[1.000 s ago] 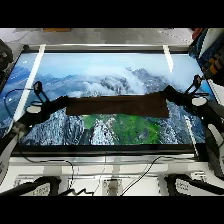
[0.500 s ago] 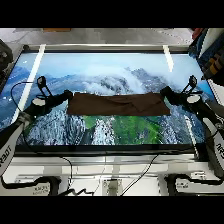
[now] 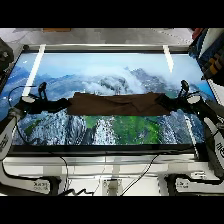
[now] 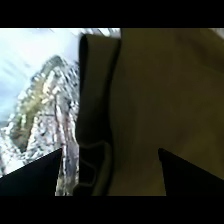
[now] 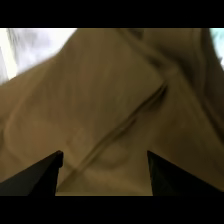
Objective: Fold the clothes and pants, and hang the long-sleeved shirts on hangers.
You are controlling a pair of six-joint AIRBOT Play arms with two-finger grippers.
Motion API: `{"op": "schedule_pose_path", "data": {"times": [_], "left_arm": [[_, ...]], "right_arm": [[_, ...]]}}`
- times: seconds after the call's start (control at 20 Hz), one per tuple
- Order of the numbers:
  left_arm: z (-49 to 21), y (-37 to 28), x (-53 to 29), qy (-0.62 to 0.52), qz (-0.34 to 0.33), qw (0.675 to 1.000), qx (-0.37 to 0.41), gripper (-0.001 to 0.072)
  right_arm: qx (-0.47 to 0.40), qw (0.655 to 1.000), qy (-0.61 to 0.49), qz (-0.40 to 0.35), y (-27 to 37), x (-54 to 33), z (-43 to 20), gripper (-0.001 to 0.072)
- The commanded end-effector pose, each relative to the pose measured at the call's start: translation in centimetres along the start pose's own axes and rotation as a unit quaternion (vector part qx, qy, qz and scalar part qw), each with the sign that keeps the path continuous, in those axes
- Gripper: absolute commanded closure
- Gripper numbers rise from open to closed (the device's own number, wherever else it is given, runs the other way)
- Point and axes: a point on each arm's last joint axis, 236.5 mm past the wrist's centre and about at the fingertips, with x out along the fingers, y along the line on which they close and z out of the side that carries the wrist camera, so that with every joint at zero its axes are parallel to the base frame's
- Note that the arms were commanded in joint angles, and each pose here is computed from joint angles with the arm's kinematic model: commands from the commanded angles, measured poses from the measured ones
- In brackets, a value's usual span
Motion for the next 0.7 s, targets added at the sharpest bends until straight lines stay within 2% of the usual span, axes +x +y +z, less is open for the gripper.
{"op": "schedule_pose_path", "data": {"times": [0.0,0.2,0.25,0.35,0.4,0.45,0.55,0.65], "left_arm": [[-1.5,-0.7,2.2,0.072,-0.036,0.997,0.002,0.001],[-1.9,-2.7,4.6,0.091,-0.045,0.994,0.034,0.0016],[-2.1,-3.6,5.0,0.095,-0.049,0.993,0.053,0.0117],[-1.9,-5.1,4.9,0.096,-0.057,0.99,0.082,0.0625],[-1.2,-5.9,4.3,0.092,-0.062,0.989,0.093,0.0686],[-0.5,-6.9,3.3,0.089,-0.07,0.988,0.105,0.0686],[1.0,-9.1,0.1,0.083,-0.085,0.984,0.136,0.0686],[1.2,-11.5,-3.9,0.088,-0.1,0.977,0.168,0.0686]], "right_arm": [[-0.034,0.997,0.073,0.022,1.1,-0.2,-3.5,0.0126],[-0.101,0.985,0.132,0.052,4.7,0.4,-7.5,0.0126],[-0.117,0.983,0.127,0.054,5.8,0.8,-7.6,0.0127],[-0.154,0.98,0.106,0.063,8.7,1.5,-7.3,0.013],[-0.172,0.979,0.08,0.067,10.3,1.9,-6.5,0.0153],[-0.187,0.979,0.05,0.07,11.9,2.1,-5.4,0.0273],[-0.213,0.974,-0.019,0.079,15.4,2.1,-2.8,0.0703],[-0.232,0.965,-0.074,0.094,19.1,1.7,-1.2,0.0697]]}}
